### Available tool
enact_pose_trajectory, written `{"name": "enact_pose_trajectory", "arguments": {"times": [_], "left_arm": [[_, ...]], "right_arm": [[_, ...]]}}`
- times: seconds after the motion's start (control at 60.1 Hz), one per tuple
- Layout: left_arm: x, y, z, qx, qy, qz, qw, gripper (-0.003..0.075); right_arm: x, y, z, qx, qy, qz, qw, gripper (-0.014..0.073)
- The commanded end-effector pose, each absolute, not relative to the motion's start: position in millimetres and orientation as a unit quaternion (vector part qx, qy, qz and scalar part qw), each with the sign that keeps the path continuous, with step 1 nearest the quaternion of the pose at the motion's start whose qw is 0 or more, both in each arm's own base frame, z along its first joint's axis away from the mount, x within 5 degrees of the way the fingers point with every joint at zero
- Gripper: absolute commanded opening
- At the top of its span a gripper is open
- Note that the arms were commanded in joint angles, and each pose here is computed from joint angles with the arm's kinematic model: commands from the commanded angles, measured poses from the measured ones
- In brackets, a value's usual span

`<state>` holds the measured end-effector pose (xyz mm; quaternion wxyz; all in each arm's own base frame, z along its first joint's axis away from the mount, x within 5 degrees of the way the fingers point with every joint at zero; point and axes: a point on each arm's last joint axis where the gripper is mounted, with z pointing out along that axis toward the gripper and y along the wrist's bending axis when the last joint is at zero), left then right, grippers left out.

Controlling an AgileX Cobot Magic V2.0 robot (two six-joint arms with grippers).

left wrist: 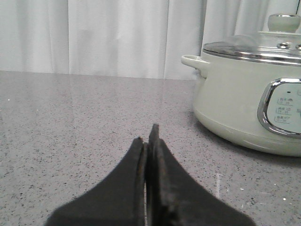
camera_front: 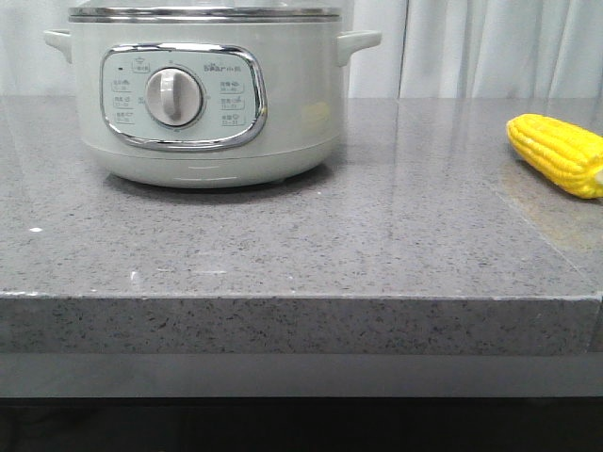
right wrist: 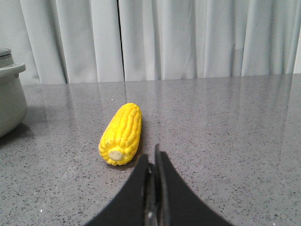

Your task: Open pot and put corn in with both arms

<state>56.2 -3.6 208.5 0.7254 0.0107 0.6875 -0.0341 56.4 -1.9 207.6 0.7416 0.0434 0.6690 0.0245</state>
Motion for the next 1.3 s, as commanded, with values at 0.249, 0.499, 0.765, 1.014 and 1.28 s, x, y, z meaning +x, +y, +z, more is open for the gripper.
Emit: {"name": "enact_pose_trajectory", "arguments": {"times": [0.249, 0.499, 0.765, 1.014, 1.28], "left_arm": [[53.9, -2.6, 215.9, 0.002, 0.649, -0.038, 0.759, -0.002], [53.9, -2.6, 215.9, 0.002, 0.649, -0.038, 0.759, -0.002], [53.7, -2.4, 217.4, 0.001, 0.643, -0.037, 0.765, -0.002], [53.1, -2.4, 220.6, -0.001, 0.639, -0.039, 0.768, -0.002], [41.1, -2.3, 269.7, -0.018, 0.603, -0.068, 0.794, -0.002]], "right_arm": [[53.2, -2.8, 215.2, 0.043, 0.632, 0.017, 0.773, -0.0067], [53.2, -2.8, 215.2, 0.043, 0.632, 0.017, 0.773, -0.0067], [53.2, -2.7, 215.1, 0.043, 0.633, 0.017, 0.773, -0.0067], [53.6, -2.6, 213.2, 0.042, 0.642, 0.017, 0.765, -0.0067], [46.8, -1.3, 241.4, 0.041, 0.644, 0.024, 0.763, -0.0067]]}}
